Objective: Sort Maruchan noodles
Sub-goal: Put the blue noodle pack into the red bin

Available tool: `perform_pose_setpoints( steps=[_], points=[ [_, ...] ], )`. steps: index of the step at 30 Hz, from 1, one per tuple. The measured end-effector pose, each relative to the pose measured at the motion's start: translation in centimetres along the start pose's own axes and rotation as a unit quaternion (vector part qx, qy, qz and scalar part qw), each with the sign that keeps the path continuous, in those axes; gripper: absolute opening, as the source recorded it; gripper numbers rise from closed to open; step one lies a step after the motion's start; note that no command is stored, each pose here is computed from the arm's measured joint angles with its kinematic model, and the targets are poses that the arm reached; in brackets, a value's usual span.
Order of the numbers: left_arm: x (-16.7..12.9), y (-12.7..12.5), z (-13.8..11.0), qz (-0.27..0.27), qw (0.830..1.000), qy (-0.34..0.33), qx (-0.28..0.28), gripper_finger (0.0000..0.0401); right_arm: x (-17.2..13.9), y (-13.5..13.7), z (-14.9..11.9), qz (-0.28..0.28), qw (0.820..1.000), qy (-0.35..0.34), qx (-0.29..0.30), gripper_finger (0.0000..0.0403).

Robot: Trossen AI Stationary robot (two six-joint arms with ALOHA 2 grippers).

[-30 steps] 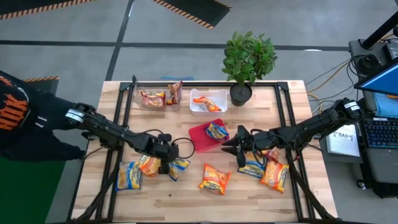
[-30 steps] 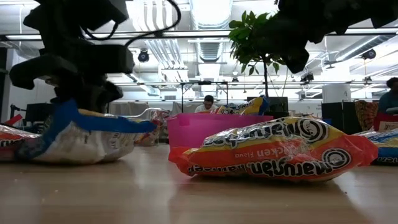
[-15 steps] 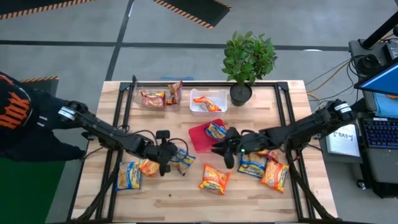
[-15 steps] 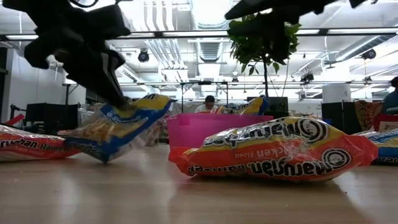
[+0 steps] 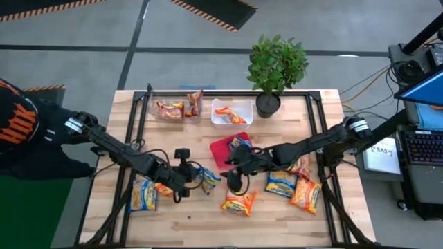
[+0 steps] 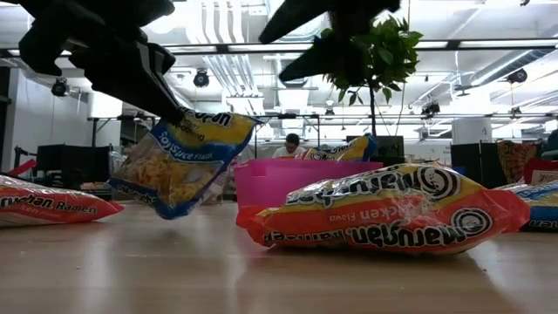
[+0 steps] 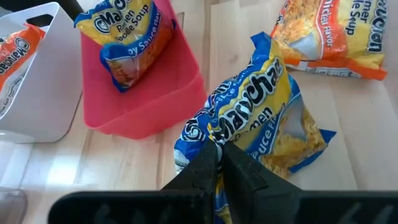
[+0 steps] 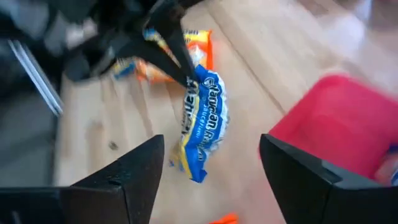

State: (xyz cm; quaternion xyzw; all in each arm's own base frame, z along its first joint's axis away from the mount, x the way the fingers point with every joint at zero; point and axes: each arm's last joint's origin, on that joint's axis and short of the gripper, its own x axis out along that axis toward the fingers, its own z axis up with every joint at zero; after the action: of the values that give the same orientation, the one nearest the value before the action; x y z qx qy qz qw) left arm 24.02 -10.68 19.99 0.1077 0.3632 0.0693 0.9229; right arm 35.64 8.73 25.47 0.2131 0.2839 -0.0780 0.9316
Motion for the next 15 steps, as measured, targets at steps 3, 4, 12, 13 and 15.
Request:
perform_pose_setpoints(
  steps=[3,4,12,13,15],
  points=[
    [0.0,0.0,0.0,0.000,1.000,-0.001,0.007,0.0000,0.9,0.7,0.6,-0.015,0.996,0.028,-0.082,0.0258],
    [0.0,-0.1,0.0,-0.001,1.000,-0.002,0.009,0.0000,1.1,0.8,0.7,-0.024,0.994,0.045,-0.094,0.0257],
    [-0.3,-0.6,0.2,-0.011,1.000,-0.018,0.011,0.0000,2.7,1.9,1.2,0.000,0.990,0.112,-0.083,0.0252],
    [-0.4,-0.7,0.3,-0.013,1.000,-0.021,0.011,0.0000,2.9,2.0,1.3,0.007,0.990,0.114,-0.082,0.0253],
    [-0.5,-0.9,0.3,-0.017,0.999,-0.027,0.009,0.0000,3.2,2.2,1.2,0.014,0.989,0.117,-0.085,0.0254]
  ],
)
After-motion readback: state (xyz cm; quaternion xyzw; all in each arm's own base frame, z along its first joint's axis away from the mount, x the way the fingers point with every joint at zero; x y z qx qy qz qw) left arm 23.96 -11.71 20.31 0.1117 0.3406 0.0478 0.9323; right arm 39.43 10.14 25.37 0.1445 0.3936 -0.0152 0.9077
